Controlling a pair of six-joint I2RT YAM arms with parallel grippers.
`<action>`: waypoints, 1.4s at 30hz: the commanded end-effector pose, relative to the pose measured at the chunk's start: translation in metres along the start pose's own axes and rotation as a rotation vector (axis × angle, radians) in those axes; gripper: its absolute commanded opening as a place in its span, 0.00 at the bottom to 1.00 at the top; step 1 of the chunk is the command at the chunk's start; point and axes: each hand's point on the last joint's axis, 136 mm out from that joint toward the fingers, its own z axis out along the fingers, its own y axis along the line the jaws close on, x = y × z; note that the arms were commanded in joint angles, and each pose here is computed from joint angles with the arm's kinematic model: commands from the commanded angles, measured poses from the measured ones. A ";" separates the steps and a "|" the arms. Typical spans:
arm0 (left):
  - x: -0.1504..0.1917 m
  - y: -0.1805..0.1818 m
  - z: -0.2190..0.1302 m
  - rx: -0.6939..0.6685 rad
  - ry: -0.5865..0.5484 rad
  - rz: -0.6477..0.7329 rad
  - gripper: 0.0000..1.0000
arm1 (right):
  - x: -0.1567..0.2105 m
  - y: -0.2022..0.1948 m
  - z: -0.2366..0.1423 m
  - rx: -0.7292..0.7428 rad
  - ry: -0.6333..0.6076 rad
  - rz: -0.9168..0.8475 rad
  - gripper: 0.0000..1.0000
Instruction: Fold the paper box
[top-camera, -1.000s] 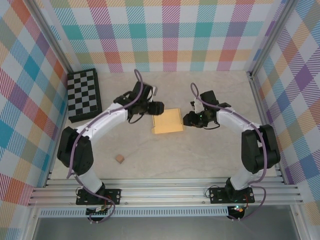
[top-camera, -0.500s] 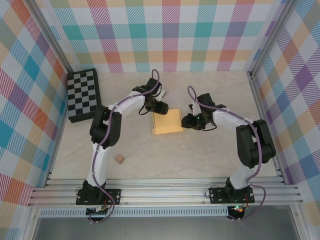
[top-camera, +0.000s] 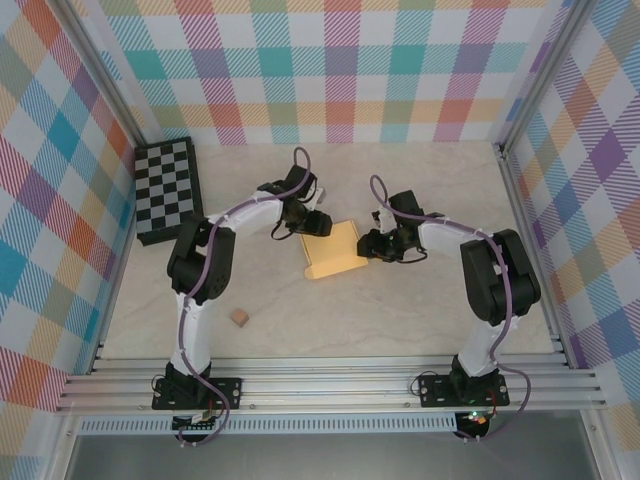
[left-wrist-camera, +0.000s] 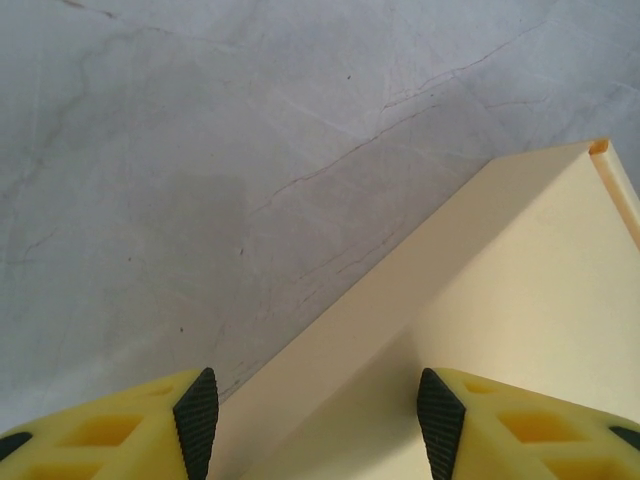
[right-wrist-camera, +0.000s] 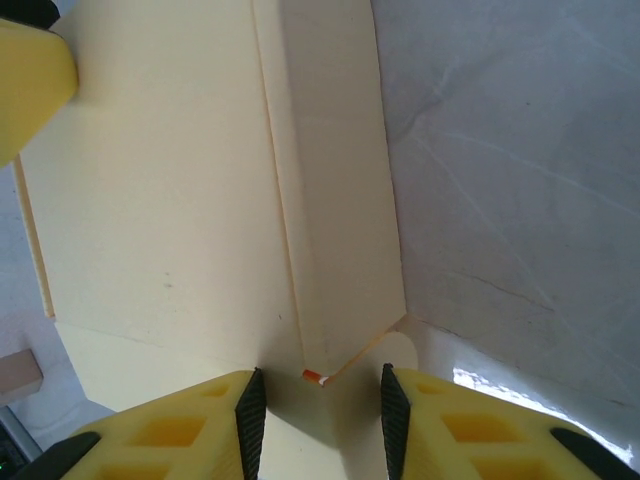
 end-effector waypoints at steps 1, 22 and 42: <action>0.023 0.006 0.002 -0.002 0.064 -0.057 0.58 | -0.002 0.012 0.005 -0.061 0.000 -0.012 0.37; 0.041 -0.009 0.006 0.052 0.102 -0.208 0.51 | 0.004 0.008 0.013 -0.077 0.034 -0.062 0.30; 0.074 0.033 0.014 -0.146 0.163 -0.304 0.48 | 0.027 -0.001 0.005 -0.108 0.039 0.016 0.32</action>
